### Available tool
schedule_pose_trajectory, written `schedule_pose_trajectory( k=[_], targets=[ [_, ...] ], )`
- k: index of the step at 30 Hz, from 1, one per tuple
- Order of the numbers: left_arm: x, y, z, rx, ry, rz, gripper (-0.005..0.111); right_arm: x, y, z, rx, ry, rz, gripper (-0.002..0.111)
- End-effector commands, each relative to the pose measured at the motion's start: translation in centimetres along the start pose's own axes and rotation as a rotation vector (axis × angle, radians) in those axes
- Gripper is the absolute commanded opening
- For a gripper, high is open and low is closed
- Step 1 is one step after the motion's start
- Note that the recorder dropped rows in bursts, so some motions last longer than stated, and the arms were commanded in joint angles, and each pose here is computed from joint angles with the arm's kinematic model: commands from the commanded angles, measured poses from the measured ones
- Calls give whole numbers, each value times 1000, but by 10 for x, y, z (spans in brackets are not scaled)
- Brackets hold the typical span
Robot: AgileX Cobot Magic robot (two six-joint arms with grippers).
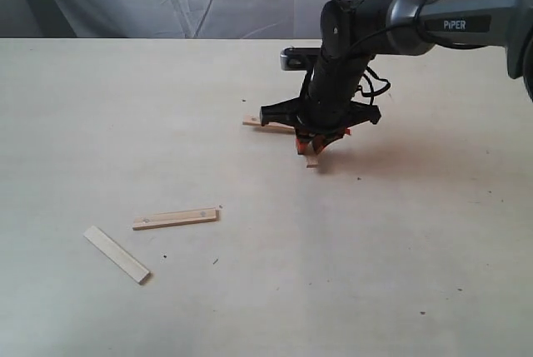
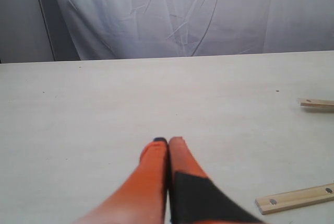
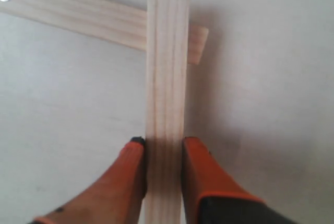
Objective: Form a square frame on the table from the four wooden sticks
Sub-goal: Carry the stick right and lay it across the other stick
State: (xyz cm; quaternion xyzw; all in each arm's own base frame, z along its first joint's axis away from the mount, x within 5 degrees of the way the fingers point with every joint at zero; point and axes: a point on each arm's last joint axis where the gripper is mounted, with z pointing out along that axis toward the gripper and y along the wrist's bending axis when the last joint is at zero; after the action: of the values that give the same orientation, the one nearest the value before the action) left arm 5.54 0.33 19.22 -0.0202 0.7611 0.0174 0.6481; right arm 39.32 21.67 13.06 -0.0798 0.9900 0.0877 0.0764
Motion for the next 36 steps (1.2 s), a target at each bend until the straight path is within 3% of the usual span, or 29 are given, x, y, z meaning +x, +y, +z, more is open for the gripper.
schedule_pose_trajectory(
  k=[1,4,11,14,19,22,27,33,36],
  targets=[
    [0,0,0,6,-12,0,0,-1,-3,0,17,-20,6,0],
    [0,0,0,6,-12,0,0,-1,-5,4,27,-14,25,4],
    [0,0,0,6,-12,0,0,-1,-5,6,30,-12,49,34],
    [0,0,0,6,-12,0,0,-1,-5,4,28,-17,51,39],
    [0,0,0,6,-12,0,0,-7,-1,-23,11,-46,45,40],
    [0,0,0,6,-12,0,0,-7,2,-46,1,-78,-54,36],
    [0,0,0,6,-12,0,0,-6,-8,-57,-23,-58,-41,0],
    [0,0,0,6,-12,0,0,11,-13,-60,-81,-40,1,8],
    [0,0,0,6,-12,0,0,24,-4,-65,-128,-58,-86,16]
  ],
)
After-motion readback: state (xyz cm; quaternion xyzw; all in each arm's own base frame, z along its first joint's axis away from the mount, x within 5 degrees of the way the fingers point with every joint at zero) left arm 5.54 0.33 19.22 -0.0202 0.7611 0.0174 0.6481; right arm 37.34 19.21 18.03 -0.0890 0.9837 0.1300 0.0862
